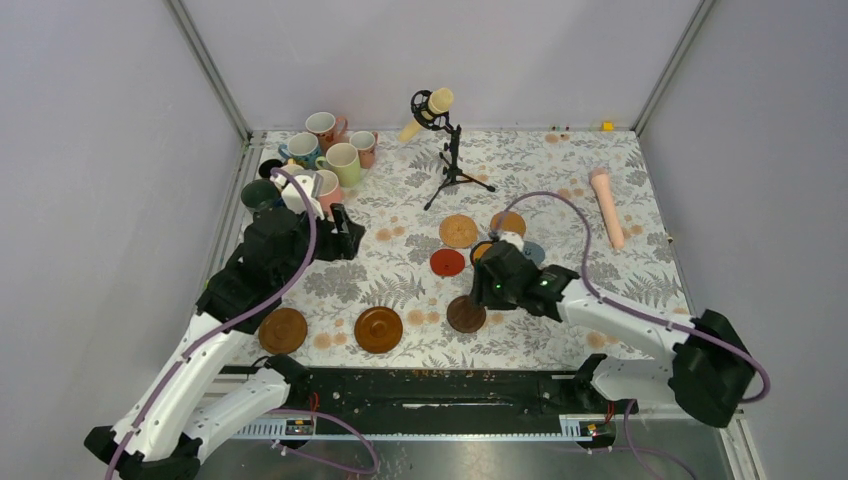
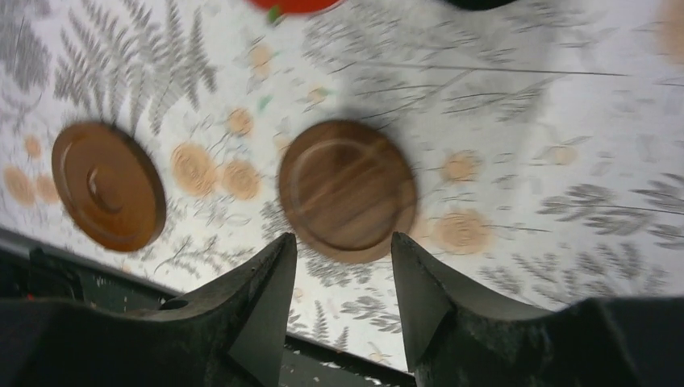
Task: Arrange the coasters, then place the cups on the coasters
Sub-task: Move the coaster to the center of the board.
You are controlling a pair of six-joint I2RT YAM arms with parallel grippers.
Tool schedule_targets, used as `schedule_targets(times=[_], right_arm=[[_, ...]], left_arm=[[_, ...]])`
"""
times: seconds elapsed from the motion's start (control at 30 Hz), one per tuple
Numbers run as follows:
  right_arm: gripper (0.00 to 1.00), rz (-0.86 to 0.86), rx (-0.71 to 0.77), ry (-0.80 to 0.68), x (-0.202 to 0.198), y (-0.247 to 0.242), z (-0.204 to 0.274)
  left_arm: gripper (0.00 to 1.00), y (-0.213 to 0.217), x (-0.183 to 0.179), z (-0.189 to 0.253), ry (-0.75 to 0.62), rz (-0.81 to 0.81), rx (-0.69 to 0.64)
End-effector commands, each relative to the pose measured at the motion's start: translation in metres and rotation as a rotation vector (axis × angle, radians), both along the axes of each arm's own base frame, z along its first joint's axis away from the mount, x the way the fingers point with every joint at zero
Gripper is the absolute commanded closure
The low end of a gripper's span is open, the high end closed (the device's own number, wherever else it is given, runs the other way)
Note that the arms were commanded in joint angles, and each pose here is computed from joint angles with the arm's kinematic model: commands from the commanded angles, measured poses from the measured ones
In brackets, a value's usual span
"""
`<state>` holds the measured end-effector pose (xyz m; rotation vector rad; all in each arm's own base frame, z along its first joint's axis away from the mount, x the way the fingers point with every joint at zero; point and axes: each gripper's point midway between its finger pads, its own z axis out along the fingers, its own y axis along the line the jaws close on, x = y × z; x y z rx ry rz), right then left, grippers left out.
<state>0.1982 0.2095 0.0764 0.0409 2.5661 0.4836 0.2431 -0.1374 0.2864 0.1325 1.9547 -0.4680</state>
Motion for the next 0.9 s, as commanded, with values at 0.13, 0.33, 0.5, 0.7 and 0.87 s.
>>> schedule_targets(times=[0.13,0.33,0.5,0.7,0.87], right_arm=[[0.42,0.137,-0.163,-0.112,0.004,0.063,0.015],[0.41,0.183,-0.269,-0.081,-0.001,0.084,-0.004],[0.4,0.178,-0.414,-0.078,-0.003,0.076,-0.015],[0.4,0.197,-0.404,-0.045,-0.009,0.081,-0.03],[0.41,0.197,-0.437,-0.021,-0.011,0.078,-0.045]], left_arm=[[0.33,0.022,0.005,0.021,-0.094,0.128,-0.032],[0.32,0.031,0.002,0.027,-0.124,0.163,-0.04],[0.32,0.03,0.002,0.026,-0.121,0.161,-0.041],[0.32,0.03,0.002,0.026,-0.121,0.159,-0.041],[0.32,0.03,0.002,0.026,-0.121,0.158,-0.042]])
